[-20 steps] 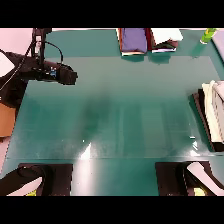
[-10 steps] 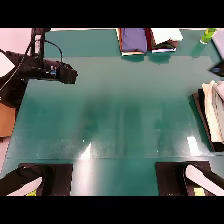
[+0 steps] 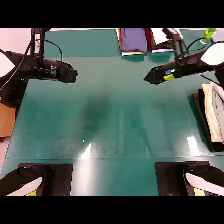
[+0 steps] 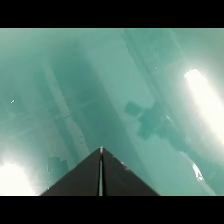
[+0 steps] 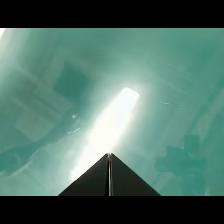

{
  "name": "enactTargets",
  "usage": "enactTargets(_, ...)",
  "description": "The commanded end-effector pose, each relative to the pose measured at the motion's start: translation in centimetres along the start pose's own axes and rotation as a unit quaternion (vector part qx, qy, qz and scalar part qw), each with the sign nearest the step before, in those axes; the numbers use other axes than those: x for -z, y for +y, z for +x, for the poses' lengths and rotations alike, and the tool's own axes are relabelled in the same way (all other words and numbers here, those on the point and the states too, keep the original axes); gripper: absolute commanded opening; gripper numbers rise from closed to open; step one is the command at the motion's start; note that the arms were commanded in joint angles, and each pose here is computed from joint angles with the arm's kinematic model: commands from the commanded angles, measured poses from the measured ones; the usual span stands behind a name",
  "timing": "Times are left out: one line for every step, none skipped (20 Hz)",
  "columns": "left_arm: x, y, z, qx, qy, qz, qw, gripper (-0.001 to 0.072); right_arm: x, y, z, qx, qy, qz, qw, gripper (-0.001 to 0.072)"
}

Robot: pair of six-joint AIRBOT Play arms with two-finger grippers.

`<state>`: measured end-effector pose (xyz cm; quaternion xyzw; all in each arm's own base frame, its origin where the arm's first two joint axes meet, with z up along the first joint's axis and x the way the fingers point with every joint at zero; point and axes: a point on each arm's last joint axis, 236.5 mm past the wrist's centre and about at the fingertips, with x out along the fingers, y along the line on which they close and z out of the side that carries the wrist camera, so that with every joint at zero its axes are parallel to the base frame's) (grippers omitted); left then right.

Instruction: Fold the shirts.

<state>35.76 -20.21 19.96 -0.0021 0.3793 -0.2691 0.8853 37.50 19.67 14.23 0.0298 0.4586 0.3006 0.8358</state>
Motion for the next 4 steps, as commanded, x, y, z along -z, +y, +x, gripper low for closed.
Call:
enactTargets(-0.01,0.06,0.03,0.0,0.0,-0.001,1.0,0.0023,0.14,2.5,1.09,-0.019,0.005,-0.023,1.0,0.0014)
enactTargets(-0.01,0.06,0.03,0.0,0.0,-0.001,1.0,0.0023,0.13,2.5,1.09,-0.019,0.004,-0.023,1.0,0.0014)
enactTargets(-0.01,0.06,0.03,0.0,0.0,-0.001,1.0,0.0024,0.13,2.5,1.09,-0.019,0.004,-0.023,1.0,0.0013)
enactTargets(-0.02,0.06,0.03,0.0,0.0,-0.001,1.0,0.0023,0.11,2.48,1.09,-0.019,0.004,-0.023,1.0,0.0014)
